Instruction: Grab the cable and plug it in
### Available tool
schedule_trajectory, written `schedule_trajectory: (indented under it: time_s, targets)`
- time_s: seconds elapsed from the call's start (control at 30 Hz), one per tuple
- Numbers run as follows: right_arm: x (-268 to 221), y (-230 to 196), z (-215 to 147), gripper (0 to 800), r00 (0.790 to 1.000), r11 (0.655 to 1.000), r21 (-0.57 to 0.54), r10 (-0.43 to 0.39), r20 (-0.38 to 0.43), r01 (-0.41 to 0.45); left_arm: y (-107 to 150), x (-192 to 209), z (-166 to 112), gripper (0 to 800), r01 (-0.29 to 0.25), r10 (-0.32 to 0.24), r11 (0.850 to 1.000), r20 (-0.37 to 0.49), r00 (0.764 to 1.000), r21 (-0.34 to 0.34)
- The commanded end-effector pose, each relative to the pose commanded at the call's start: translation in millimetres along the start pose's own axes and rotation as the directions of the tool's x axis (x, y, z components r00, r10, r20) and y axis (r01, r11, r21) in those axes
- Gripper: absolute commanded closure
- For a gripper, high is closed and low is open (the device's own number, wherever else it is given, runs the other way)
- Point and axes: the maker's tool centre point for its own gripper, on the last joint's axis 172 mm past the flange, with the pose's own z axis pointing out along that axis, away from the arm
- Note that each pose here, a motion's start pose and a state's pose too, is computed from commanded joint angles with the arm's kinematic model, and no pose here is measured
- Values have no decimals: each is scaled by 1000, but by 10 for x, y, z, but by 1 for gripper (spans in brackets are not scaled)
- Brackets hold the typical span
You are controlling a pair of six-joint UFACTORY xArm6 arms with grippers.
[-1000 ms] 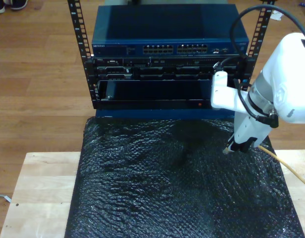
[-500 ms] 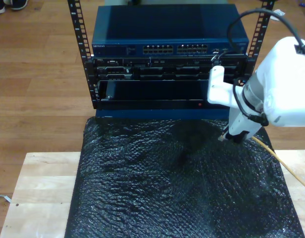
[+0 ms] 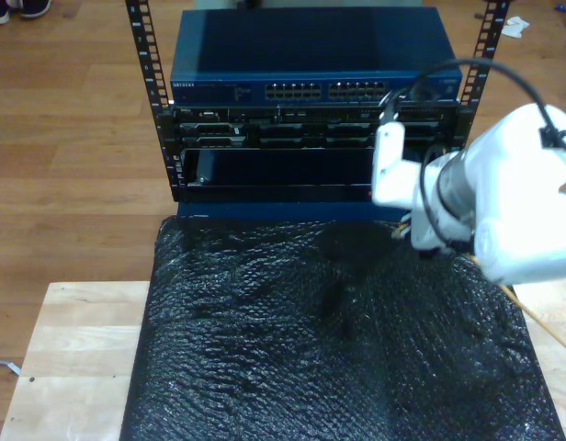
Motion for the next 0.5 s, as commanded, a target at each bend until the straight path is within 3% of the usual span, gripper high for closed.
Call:
schedule_trajectory:
  time_s: [0.13, 0.27, 0.37, 0.5]
  targets:
    - [2, 5, -35, 800, 1000, 1000, -9, 1, -3, -1, -16, -2, 4, 0, -10, 10, 1000, 0, 1000, 16]
    - [39, 83, -95, 800, 1000, 1000, -26, -1, -10, 0, -88, -15, 8, 0, -25, 25, 996, 3, 1000, 81]
    - [79, 189, -160, 800, 1000, 999, -46, -2, -17, 1, -211, -21, -1, 0, -33, 32, 986, 5, 999, 162]
    - [97, 261, -204, 800, 1000, 998, -62, 4, -22, -5, -357, -17, -15, 0, -91, 90, 969, 14, 996, 231]
